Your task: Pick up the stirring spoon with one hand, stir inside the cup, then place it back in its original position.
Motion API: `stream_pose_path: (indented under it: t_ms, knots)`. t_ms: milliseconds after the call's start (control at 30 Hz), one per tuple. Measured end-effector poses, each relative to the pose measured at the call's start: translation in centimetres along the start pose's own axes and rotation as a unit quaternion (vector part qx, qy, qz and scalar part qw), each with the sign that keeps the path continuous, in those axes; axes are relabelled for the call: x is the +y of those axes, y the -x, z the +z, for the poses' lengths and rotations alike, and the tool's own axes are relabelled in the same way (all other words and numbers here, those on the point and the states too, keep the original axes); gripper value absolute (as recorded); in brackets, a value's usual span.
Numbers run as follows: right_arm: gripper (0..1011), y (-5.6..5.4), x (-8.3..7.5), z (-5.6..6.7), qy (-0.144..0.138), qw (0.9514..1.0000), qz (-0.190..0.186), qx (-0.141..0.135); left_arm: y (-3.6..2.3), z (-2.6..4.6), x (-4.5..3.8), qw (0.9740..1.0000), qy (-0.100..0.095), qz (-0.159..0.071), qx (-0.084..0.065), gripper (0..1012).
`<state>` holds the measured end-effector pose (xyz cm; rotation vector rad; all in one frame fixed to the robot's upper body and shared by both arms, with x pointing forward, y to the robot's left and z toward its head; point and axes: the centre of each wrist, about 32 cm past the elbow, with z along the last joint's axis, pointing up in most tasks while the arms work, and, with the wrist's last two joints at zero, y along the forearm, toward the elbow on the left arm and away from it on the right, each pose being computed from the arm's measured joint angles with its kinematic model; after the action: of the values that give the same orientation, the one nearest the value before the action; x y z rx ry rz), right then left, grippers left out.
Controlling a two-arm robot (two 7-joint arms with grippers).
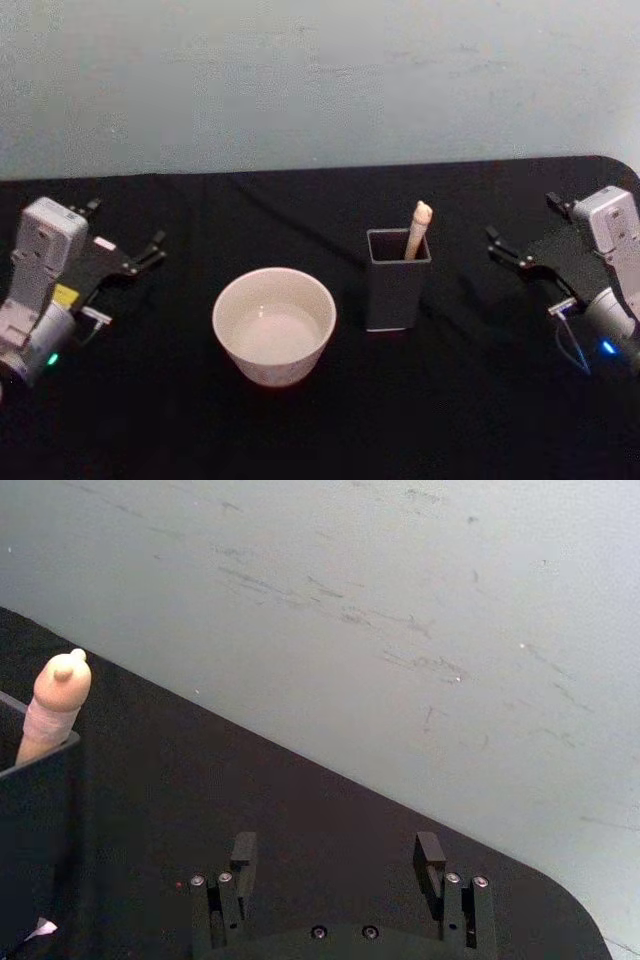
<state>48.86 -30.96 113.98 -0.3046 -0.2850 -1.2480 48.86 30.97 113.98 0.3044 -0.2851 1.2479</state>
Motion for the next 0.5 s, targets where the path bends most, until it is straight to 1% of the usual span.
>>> stream_pose_path:
  t_ms: [500]
  knots:
    - [1002, 0.00, 0.00, 0.00, 0.000, 1.0000, 0.000, 0.000, 0.00, 0.00, 0.00, 1.0000, 0.000, 0.000, 0.000, 1001]
